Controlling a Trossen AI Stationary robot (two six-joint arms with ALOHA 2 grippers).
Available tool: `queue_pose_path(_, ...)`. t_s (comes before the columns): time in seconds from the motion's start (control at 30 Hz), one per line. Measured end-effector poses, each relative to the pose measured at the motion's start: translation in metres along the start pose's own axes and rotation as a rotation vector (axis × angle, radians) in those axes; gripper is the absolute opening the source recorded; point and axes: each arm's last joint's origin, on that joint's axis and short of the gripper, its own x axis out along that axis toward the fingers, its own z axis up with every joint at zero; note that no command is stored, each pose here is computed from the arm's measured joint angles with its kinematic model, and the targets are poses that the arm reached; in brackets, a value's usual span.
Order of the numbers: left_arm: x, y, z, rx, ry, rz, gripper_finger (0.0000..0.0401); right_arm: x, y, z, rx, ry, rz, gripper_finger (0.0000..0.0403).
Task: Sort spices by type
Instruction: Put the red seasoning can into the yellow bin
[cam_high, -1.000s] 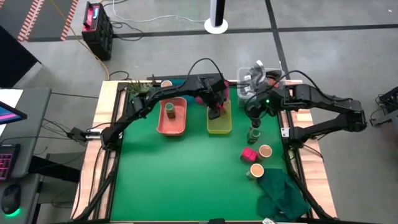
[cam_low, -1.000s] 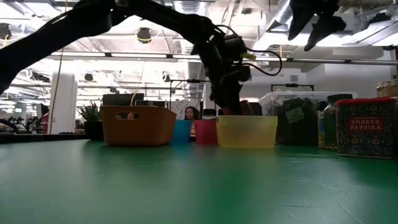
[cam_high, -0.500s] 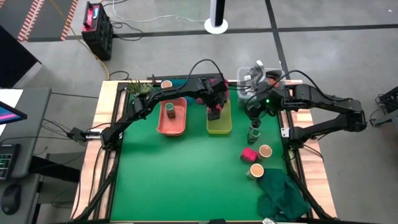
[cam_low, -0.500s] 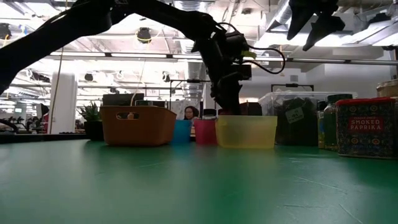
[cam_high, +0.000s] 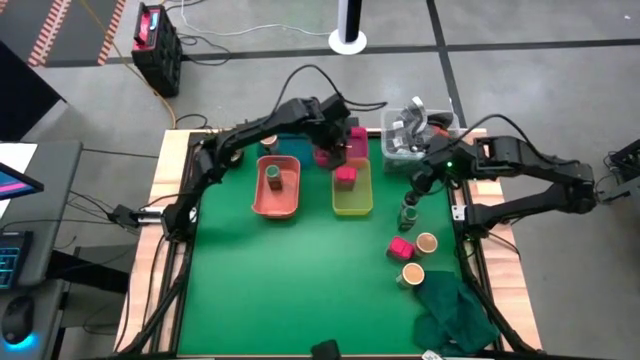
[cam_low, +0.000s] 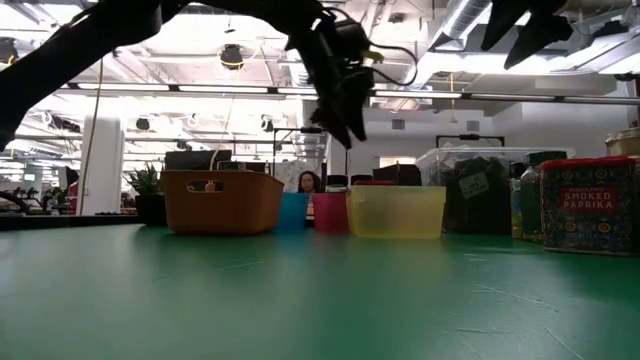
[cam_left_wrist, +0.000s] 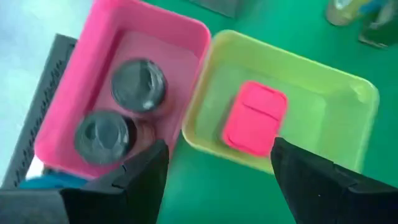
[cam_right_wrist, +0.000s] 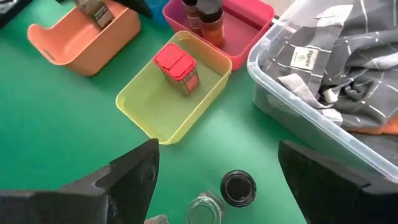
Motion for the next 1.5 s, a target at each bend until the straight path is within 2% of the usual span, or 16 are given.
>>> queue_pose_path(0.13,-0.021,-0.010,-0.004,0.011,0.023,-0.016,0.0270,0.002,0.008,-0.008,-0.055,0.024,0.041,0.0352)
queue_pose_path(0.2,-0.031,-0.019,-0.003,0.029,0.005,-0.024,0.0270,0.007,0.015,-0.016,-0.098,0.069,0.098,0.0352)
queue_pose_path(0.4,-0.060,-0.055,0.000,0.132,-0.066,0.014,0.0270,0.011,0.049,-0.040,-0.329,0.170,0.254,0.0352)
queue_pose_path(0.53,-0.061,-0.078,-0.003,0.174,-0.100,-0.005,0.0270,0.010,0.072,-0.053,-0.456,0.192,0.371,0.0352)
queue_pose_path(0.63,-0.059,-0.096,-0.014,0.181,-0.141,-0.007,0.0270,0.009,0.082,-0.065,-0.525,0.225,0.396,0.0352)
queue_pose_path(0.77,-0.057,-0.114,-0.046,0.121,-0.219,-0.004,0.0270,0.008,0.089,-0.074,-0.564,0.258,0.398,0.0352)
queue_pose_path(0.87,-0.067,-0.119,-0.073,0.039,-0.287,0.023,0.0270,0.012,0.095,-0.079,-0.583,0.279,0.385,0.0352)
queue_pose_path(1.13,-0.118,-0.121,-0.134,-0.124,-0.397,0.183,0.0270,0.050,0.116,-0.087,-0.610,0.386,0.263,0.0352)
queue_pose_path(1.3,-0.150,-0.116,-0.160,-0.175,-0.441,0.227,0.0270,0.081,0.126,-0.092,-0.541,0.533,0.191,0.0352)
queue_pose_path(1.5,-0.180,-0.108,-0.176,-0.184,-0.463,0.232,0.0270,0.106,0.125,-0.090,-0.423,0.635,0.093,0.0352)
